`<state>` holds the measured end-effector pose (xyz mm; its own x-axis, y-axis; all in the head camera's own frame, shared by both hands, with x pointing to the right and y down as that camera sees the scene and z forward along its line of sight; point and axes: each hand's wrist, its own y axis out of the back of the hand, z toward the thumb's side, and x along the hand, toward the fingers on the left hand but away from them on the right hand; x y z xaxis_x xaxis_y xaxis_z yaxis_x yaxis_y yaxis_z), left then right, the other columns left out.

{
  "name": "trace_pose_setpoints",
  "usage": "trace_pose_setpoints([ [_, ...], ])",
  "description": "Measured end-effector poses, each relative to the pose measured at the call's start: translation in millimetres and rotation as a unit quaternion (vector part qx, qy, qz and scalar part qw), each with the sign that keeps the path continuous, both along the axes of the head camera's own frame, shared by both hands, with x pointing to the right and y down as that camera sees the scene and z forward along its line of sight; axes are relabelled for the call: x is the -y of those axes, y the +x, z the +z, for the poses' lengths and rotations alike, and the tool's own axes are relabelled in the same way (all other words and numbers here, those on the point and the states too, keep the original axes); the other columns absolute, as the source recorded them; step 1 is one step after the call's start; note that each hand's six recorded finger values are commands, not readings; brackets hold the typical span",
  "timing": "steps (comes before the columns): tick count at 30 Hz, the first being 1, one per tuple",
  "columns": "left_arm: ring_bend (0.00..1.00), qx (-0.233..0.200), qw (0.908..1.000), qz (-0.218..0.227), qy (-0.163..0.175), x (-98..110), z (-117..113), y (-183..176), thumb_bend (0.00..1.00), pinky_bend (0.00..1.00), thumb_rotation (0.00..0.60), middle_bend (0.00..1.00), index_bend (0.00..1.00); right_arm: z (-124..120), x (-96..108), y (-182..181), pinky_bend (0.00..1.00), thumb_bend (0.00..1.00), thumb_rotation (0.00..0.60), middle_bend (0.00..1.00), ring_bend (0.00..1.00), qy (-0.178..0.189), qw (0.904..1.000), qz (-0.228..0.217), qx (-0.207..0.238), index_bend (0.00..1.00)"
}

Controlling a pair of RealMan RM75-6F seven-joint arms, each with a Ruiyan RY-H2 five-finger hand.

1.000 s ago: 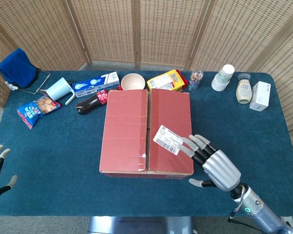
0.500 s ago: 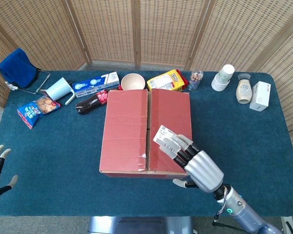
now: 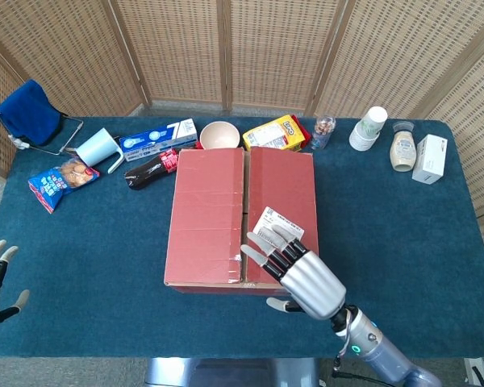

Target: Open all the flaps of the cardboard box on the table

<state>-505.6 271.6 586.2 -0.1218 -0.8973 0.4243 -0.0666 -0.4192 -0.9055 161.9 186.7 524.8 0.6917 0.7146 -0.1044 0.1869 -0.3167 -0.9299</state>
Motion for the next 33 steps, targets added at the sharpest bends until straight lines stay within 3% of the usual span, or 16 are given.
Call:
trace_pose_setpoints([
  [16,0.0,0.002,1.0,-0.005,-0.003,0,2,-2,0.19,0.0,0.6,0.0,0.12,17,10,-14,0.15,0.14,0.52,0.0,0.0,0.006,0.9997,0.011,-0.019,0.0],
  [27,0.0,0.003,1.0,-0.006,-0.006,0,4,-3,0.19,0.0,0.6,0.0,0.12,14,9,-24,0.15,0.17,0.525,0.0,0.0,0.029,0.999,0.025,-0.023,0.0],
  [33,0.0,0.002,1.0,-0.008,-0.005,0,3,-3,0.19,0.0,0.6,0.0,0.12,13,8,-25,0.15,0.29,0.568,0.0,0.0,0.04,0.9984,0.033,-0.023,0.0],
])
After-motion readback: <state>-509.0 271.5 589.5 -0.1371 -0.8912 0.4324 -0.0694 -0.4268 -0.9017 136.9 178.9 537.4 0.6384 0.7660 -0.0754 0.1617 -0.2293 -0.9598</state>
